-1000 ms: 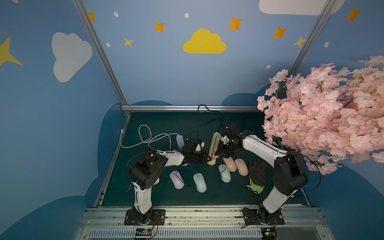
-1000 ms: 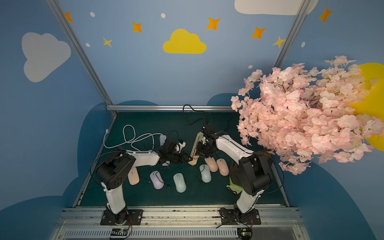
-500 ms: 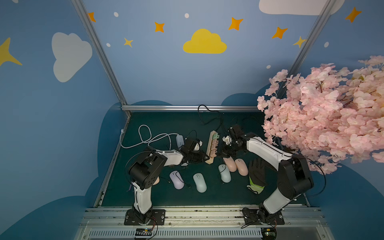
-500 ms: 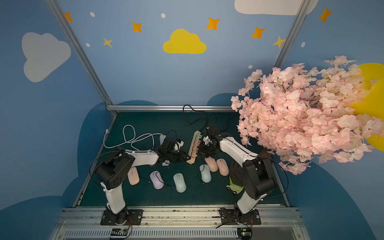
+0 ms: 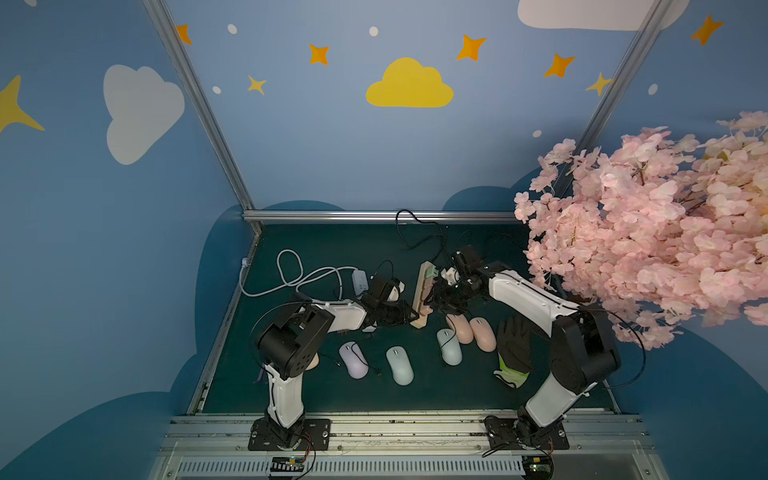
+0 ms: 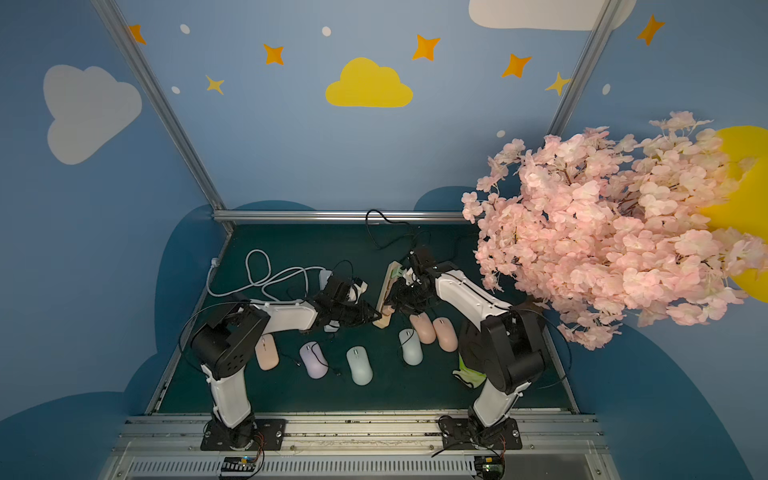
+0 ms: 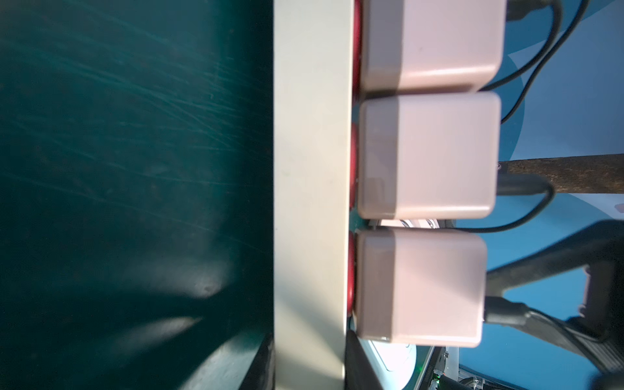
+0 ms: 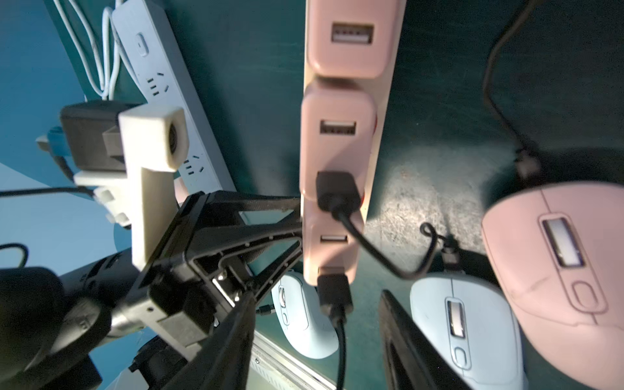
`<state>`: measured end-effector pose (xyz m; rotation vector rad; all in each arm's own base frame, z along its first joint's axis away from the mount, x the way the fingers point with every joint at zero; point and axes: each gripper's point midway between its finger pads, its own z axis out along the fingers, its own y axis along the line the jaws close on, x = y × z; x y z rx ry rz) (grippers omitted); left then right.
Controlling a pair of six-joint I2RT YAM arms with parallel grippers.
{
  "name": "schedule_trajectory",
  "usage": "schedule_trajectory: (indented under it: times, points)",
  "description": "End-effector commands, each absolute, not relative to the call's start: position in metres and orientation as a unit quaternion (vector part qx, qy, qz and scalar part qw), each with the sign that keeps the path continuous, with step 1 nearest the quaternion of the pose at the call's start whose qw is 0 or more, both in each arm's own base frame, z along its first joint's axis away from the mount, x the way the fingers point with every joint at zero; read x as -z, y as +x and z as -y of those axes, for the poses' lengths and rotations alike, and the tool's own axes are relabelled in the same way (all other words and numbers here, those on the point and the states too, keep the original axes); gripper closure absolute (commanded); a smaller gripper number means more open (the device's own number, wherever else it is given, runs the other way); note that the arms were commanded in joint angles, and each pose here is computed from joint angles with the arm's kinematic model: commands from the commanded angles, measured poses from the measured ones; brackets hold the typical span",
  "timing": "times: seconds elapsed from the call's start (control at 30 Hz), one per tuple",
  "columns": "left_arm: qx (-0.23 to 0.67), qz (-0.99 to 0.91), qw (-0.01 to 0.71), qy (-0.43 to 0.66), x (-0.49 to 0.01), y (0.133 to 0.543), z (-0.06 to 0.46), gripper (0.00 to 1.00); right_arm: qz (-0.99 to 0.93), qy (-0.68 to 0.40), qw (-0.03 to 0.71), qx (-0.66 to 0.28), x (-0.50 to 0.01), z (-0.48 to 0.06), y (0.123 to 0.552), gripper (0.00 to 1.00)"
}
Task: Unplug the wireless mouse
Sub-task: Remove the plug from the socket.
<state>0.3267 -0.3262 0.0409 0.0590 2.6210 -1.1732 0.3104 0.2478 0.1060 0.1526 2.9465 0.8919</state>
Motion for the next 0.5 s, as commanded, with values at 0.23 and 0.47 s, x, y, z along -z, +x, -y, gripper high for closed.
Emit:
schedule_trajectory:
  times: [0.23,0.47]
  points:
    - [0.289,-0.951,0.102,-0.044,0.017,0.319,0.276,0.96,-0.967,0.06,0.015,-0.246,-0.083,-0.263,0.319,0.59]
    - [0.299,-0.948,0.1,-0.041,0.017,0.32,0.28,0.84,-0.97,0.063,0.008,-0.234,-0.076,-0.263,0.317,0.79]
